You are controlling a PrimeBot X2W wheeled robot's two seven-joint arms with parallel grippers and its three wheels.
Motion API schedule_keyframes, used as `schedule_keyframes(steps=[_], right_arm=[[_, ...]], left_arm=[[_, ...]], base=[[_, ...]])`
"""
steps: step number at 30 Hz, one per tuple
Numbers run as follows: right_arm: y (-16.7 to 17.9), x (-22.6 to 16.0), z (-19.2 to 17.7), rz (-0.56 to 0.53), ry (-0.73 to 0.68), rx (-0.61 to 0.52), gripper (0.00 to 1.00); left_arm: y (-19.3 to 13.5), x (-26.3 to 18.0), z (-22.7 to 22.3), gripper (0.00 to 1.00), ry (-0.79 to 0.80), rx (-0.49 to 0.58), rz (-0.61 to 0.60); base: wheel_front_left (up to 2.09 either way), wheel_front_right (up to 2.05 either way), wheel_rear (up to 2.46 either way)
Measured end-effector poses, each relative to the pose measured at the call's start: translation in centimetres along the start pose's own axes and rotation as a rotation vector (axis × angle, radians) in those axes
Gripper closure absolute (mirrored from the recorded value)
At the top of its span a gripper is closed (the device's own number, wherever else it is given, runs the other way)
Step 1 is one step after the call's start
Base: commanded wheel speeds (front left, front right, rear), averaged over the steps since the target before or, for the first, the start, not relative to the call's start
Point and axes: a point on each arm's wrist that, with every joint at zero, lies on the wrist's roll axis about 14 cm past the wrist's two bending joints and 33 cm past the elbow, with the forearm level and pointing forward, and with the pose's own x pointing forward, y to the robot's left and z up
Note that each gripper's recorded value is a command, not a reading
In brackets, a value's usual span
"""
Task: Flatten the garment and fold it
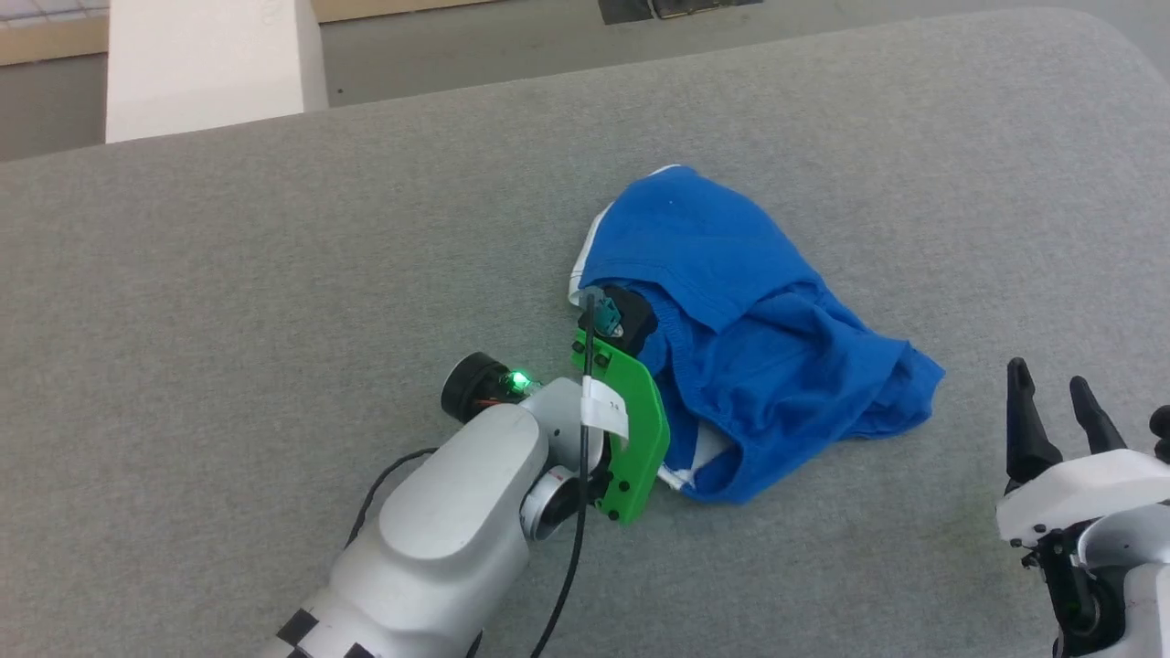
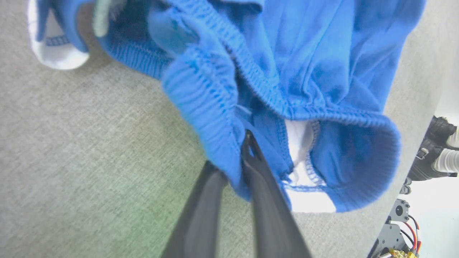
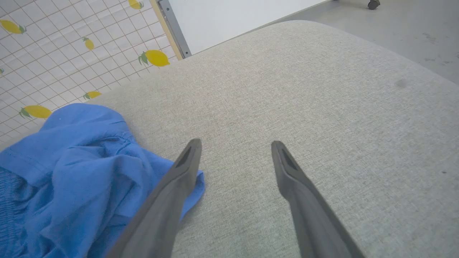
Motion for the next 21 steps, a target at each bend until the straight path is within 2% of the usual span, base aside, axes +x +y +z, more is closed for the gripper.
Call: schedule_keyframes(steps=[4,7,12,17,21], right_arm=[[0.8,0.3,-0.2,0.021,0.005,0.000,0.00],[1.5,0.5,-0.1,0.039,0.002,0.000,0.00],[3.3,1.0,0.1,0.087,0.004,-0.021,0.00],[6.0,1.4,0.3,0.158,0.008,-0.030,0.00],[8.1,1.5,0.4,0.214,0.010,-0.035,0.00]], left_arm=[[0.5,-1.0,1.7,1.00,-0.086,-0.031,0.009],[1.5,-2.5,3.9,1.00,-0.198,-0.094,0.031],[7.3,-7.5,5.9,1.00,-0.382,-0.234,0.202],[14.7,-14.2,1.4,1.00,-0.465,-0.453,0.463],[17.9,-18.9,-4.3,1.00,-0.471,-0.590,0.638]], base=[[0.00,0.00,0.00],[0.00,0.00,0.00],[0.00,0.00,0.00],[0.00,0.00,0.00],[0.00,0.00,0.00]])
